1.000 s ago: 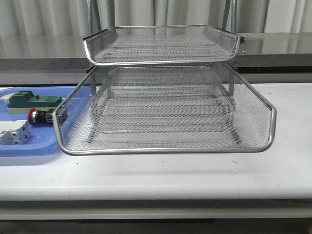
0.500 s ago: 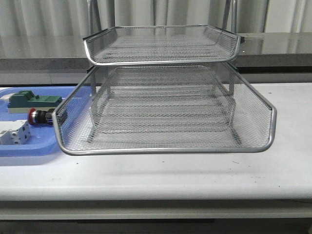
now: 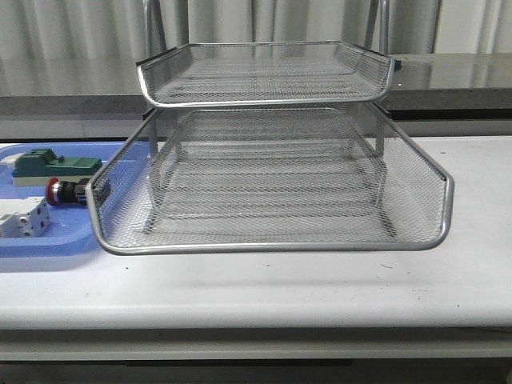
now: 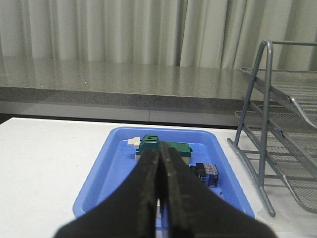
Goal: Place button on rack with both arms
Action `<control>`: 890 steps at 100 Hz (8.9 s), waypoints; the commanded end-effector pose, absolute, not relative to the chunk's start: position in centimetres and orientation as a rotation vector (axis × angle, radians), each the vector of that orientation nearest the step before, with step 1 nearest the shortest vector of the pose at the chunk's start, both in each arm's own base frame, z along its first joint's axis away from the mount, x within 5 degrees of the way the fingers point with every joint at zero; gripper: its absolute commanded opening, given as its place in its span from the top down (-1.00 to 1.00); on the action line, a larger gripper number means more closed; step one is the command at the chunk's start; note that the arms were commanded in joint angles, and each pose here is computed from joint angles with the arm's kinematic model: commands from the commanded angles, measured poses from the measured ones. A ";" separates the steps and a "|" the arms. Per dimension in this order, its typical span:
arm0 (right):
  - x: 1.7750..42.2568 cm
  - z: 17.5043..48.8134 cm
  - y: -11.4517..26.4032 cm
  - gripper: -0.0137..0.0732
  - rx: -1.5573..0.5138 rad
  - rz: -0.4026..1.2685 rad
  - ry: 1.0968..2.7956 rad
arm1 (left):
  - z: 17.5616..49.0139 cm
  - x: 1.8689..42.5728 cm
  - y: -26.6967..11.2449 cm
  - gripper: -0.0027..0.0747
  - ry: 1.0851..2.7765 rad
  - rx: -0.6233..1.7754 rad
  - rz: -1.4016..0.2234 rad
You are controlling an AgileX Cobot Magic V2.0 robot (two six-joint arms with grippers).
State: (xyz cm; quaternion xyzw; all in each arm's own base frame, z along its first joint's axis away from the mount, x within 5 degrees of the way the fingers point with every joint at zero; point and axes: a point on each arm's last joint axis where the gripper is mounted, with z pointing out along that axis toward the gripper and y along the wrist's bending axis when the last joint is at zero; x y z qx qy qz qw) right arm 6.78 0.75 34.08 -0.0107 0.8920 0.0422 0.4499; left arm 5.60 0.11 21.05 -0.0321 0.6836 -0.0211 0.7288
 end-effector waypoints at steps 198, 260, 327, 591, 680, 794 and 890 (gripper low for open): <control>7.0 35.5 0.7 0.85 -0.017 0.097 2.117 | 36.5 29.7 0.7 0.74 2.368 0.133 0.098; 7.0 35.5 0.7 0.85 -0.017 0.097 2.117 | 36.5 29.8 0.5 -0.72 2.359 0.205 0.095; 7.0 35.5 0.7 0.85 -0.017 0.097 2.117 | 33.9 40.0 -3.9 -0.72 2.410 0.908 0.143; 7.0 35.5 0.7 0.85 -0.017 0.097 2.117 | 18.8 48.2 -6.6 -0.05 2.398 1.505 0.167; 7.0 35.5 0.7 0.85 -0.017 0.097 2.118 | 25.5 47.6 -5.1 0.83 2.552 1.322 0.133; 7.0 35.5 0.7 0.85 -0.017 0.097 2.118 | 39.3 30.1 -9.0 0.83 2.326 1.264 -0.026; 7.0 35.5 0.7 0.85 -0.018 0.097 2.119 | 30.1 30.7 -25.5 0.83 2.096 1.703 -0.204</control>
